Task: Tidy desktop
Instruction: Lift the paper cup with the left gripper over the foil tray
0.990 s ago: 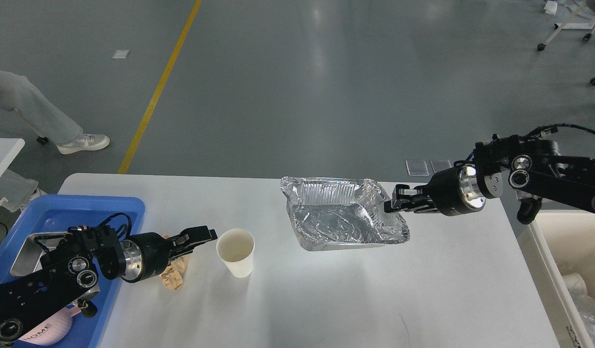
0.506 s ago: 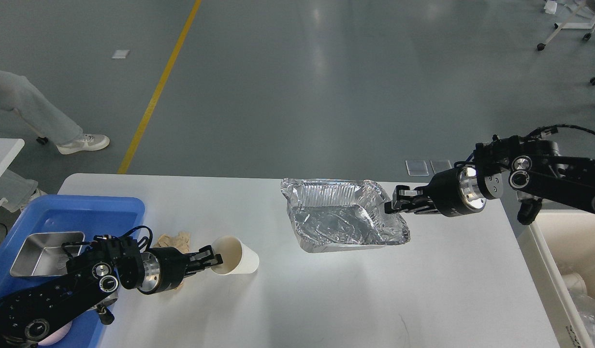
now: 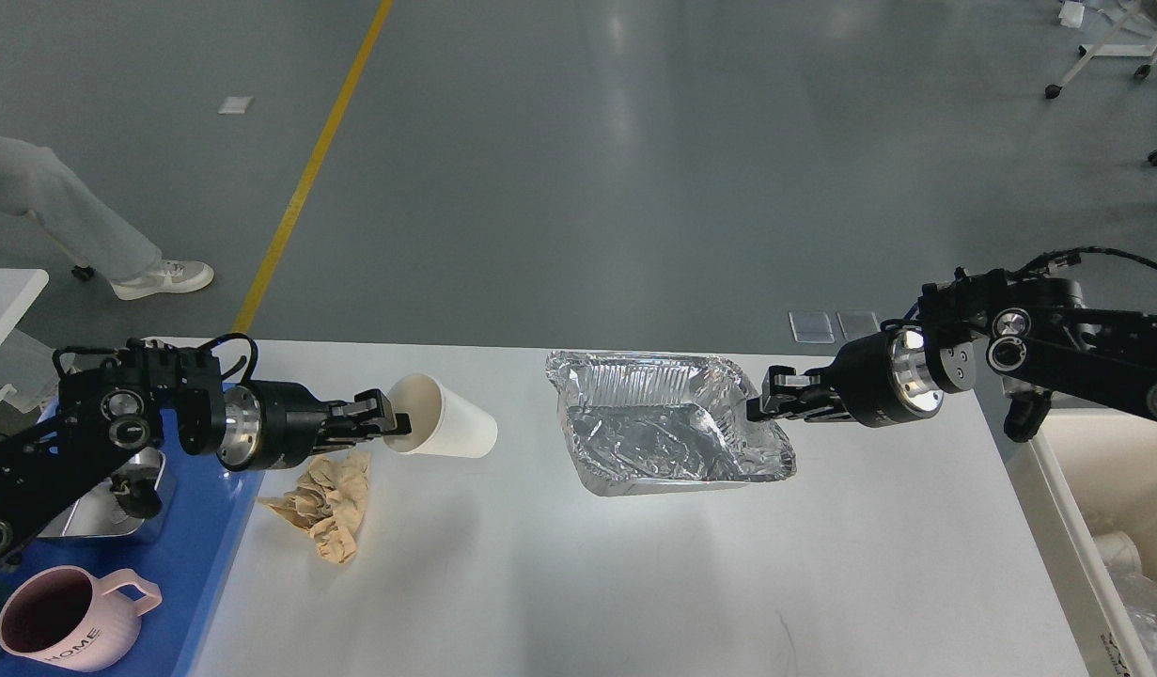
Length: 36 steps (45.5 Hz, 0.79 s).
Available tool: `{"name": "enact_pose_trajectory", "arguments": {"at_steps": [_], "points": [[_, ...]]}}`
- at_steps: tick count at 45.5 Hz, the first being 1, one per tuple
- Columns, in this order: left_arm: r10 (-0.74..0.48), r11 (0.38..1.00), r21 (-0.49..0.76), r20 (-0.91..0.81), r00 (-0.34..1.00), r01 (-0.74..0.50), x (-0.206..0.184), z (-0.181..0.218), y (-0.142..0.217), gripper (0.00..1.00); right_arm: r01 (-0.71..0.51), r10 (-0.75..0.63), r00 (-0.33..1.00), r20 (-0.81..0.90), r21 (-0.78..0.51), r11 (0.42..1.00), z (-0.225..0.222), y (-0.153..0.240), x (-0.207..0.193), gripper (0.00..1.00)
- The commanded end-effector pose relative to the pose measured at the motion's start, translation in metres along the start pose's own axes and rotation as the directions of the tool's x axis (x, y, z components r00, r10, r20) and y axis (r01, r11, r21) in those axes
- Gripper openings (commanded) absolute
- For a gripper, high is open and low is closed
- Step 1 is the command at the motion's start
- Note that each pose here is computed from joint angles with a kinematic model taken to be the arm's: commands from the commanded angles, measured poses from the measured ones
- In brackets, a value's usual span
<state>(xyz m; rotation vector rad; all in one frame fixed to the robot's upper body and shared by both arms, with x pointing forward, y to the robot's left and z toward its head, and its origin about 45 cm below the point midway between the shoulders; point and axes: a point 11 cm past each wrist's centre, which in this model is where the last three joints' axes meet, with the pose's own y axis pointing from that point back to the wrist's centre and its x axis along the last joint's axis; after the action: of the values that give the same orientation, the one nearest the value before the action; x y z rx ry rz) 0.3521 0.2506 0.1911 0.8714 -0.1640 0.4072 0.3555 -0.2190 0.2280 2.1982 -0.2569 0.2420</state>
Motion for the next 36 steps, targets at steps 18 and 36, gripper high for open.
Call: {"name": "enact_pose_trajectory", "arguments": {"at_steps": [18, 36], "points": [[0.062, 0.991, -0.127, 0.160, 0.985, -0.041, 0.092, 0.081, 0.069, 0.02, 0.012, -0.012, 1.000, -0.008, 0.010, 1.000, -0.005, -0.004, -0.002, 0.00], [-0.077, 0.982, -0.130, 0.388, 0.918, 0.138, 0.081, 0.208, -0.005, 0.02, 0.029, -0.029, 0.999, -0.020, 0.021, 0.999, -0.011, -0.010, -0.005, 0.00]]}}
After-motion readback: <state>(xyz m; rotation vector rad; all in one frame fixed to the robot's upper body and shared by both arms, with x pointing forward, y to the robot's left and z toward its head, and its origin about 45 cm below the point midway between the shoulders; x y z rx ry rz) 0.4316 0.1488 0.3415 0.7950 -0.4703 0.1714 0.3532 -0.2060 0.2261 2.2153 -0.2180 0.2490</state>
